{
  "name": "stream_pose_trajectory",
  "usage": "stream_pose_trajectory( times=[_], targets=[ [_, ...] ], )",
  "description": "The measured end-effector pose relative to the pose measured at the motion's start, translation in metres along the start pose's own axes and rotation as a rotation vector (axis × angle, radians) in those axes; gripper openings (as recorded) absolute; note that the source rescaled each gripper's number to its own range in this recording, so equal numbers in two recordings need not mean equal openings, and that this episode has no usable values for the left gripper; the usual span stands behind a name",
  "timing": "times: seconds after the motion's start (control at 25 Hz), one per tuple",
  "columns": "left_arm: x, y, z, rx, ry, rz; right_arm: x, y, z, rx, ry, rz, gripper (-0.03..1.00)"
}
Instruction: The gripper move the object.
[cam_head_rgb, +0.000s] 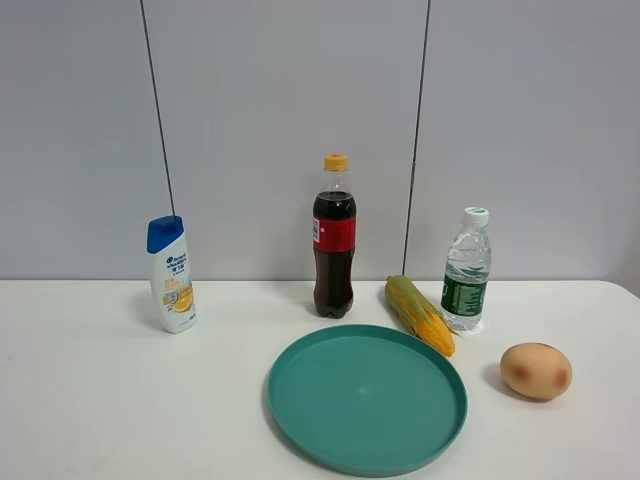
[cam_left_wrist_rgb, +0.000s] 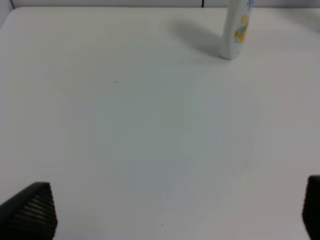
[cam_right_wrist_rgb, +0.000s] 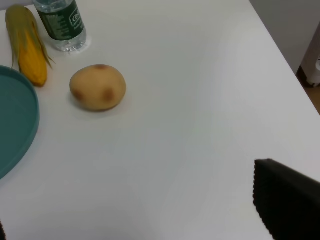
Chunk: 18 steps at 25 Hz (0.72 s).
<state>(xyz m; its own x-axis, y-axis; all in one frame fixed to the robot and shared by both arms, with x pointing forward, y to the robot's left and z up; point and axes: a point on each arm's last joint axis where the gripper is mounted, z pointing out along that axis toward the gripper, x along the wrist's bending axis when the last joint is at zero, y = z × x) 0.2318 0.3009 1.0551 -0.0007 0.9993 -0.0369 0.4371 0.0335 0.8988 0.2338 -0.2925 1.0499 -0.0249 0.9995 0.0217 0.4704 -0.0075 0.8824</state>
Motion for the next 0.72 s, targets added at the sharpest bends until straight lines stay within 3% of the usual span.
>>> stream_pose_trajectory(
  times=[0.2,0.72],
  targets=[
    [0.0000,0.0000,0.0000,0.000,0.000,0.000,-0.0038,-0.0002,0.0000,0.002,-0.041,-0.022,0.99],
    [0.0000,0.0000,0.0000,0.000,0.000,0.000,-0.0042,-0.0002,0.0000,0.002,-0.046,-0.025,0.99]
  ],
)
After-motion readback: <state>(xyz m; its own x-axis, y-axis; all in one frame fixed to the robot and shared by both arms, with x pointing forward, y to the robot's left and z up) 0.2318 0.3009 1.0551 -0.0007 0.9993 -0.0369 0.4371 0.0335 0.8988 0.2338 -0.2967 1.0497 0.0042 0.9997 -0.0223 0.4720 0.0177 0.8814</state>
